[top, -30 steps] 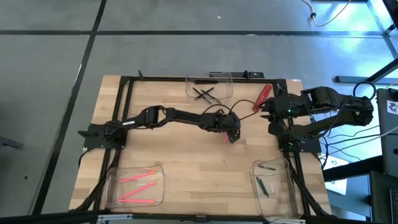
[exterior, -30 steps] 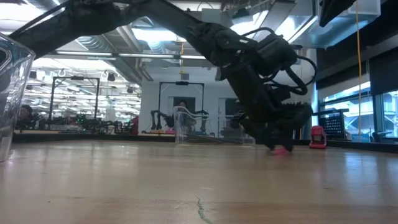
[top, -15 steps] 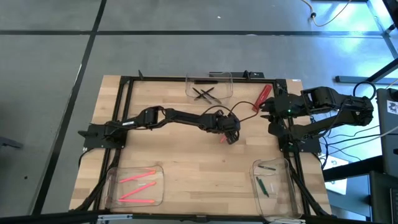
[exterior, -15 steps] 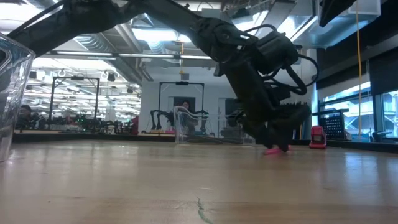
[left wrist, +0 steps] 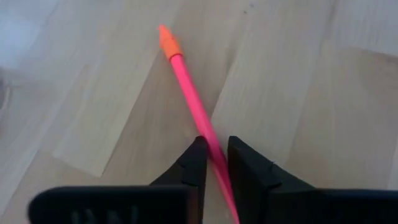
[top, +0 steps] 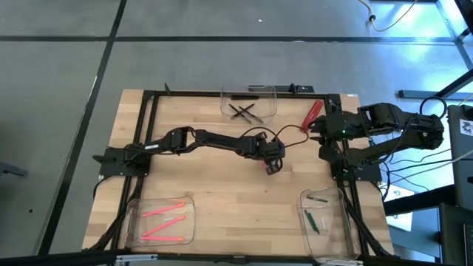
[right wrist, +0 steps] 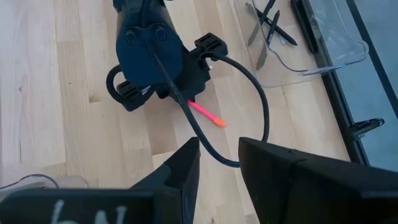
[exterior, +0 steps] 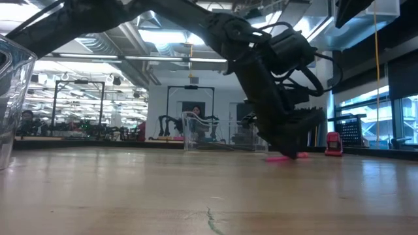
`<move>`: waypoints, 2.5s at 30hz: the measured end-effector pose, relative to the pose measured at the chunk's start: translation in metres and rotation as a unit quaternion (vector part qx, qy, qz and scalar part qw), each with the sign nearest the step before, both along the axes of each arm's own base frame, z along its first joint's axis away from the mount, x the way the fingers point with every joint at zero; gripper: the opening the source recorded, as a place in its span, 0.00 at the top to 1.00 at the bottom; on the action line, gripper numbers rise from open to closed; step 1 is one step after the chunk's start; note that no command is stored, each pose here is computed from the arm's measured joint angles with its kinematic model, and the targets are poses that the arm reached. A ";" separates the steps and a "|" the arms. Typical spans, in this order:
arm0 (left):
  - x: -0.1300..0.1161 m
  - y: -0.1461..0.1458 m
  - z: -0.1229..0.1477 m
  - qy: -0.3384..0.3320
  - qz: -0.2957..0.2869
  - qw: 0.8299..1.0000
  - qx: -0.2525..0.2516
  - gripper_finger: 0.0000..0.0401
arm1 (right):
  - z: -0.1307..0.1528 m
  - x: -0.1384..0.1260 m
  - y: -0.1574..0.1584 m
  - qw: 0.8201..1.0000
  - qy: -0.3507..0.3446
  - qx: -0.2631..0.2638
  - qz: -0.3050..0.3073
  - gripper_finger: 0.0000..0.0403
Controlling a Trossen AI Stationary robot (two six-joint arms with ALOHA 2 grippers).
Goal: Sort crayons/erasers/pens/pencils in bins
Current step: Put the pink colored pencil into the bottom left transparent bin
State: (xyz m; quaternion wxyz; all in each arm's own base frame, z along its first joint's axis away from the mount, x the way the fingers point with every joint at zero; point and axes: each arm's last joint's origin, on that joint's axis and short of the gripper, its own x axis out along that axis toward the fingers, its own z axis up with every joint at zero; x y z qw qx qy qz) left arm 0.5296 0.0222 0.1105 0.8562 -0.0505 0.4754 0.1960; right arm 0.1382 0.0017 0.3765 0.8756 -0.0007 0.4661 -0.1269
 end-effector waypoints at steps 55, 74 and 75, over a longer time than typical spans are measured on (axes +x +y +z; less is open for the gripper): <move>-0.041 -0.005 0.033 0.177 -0.091 0.976 -0.092 0.79 | 0.001 0.002 0.000 1.000 -0.011 0.001 0.001 0.72; -0.041 0.003 0.033 0.185 -0.128 0.971 -0.075 0.98 | 0.001 0.002 0.000 1.000 -0.012 0.001 0.001 0.72; -0.042 0.003 0.033 0.185 -0.128 0.971 -0.075 0.99 | 0.001 0.002 0.000 1.000 -0.012 0.001 0.001 0.72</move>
